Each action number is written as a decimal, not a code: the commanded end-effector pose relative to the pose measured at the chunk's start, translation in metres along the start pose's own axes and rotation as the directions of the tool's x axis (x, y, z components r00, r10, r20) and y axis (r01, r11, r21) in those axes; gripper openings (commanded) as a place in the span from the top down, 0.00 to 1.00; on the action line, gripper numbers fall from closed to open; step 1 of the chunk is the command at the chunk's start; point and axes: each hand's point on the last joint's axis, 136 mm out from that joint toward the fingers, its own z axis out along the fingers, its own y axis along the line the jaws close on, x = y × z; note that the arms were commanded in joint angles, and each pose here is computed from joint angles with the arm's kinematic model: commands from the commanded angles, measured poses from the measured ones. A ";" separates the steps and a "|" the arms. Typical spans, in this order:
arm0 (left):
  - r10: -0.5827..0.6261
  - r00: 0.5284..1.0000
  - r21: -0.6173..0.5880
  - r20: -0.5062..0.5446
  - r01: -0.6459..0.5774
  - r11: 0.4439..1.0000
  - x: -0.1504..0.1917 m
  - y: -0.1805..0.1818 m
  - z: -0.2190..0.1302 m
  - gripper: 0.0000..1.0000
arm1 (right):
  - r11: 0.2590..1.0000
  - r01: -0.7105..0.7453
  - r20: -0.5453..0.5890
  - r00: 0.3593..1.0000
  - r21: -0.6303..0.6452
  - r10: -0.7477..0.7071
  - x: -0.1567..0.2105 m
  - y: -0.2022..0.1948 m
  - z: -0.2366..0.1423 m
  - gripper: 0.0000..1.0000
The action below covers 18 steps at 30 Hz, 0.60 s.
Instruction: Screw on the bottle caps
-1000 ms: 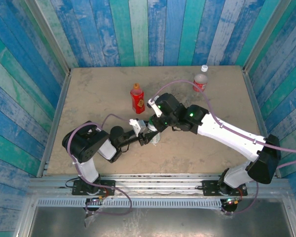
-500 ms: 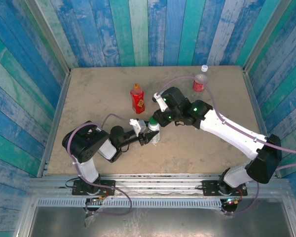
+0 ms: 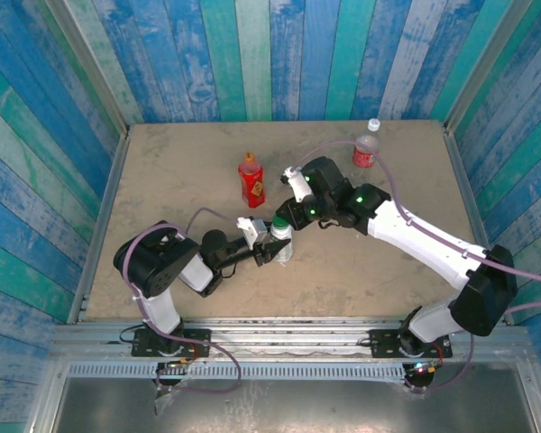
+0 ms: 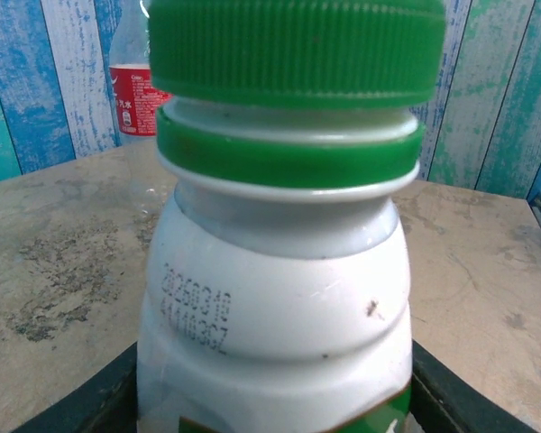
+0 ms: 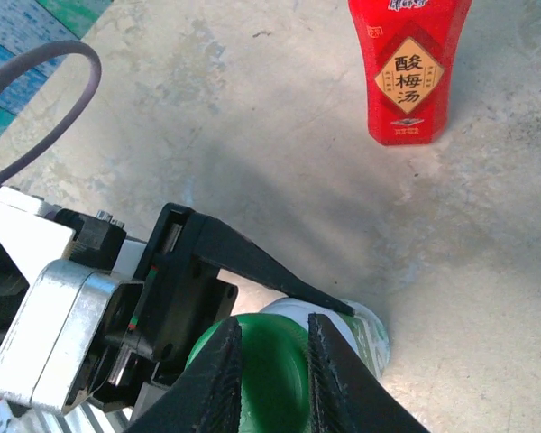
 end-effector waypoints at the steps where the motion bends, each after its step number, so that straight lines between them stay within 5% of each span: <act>1: -0.092 0.991 -0.003 -0.094 0.092 0.996 0.025 -0.001 0.000 0.45 | 0.997 -0.072 -0.153 0.986 -0.009 0.069 0.049 -0.006 0.003 0.79; 11: -0.098 0.989 -0.017 -0.110 0.096 0.995 0.027 0.002 0.002 0.45 | 0.985 -0.112 -0.109 0.989 -0.131 0.098 0.051 0.018 -0.022 0.85; 18: -0.056 0.993 0.050 -0.107 0.062 0.997 0.025 -0.010 0.000 0.44 | 0.994 0.090 -0.011 0.996 -0.067 -0.091 0.031 0.011 -0.041 0.68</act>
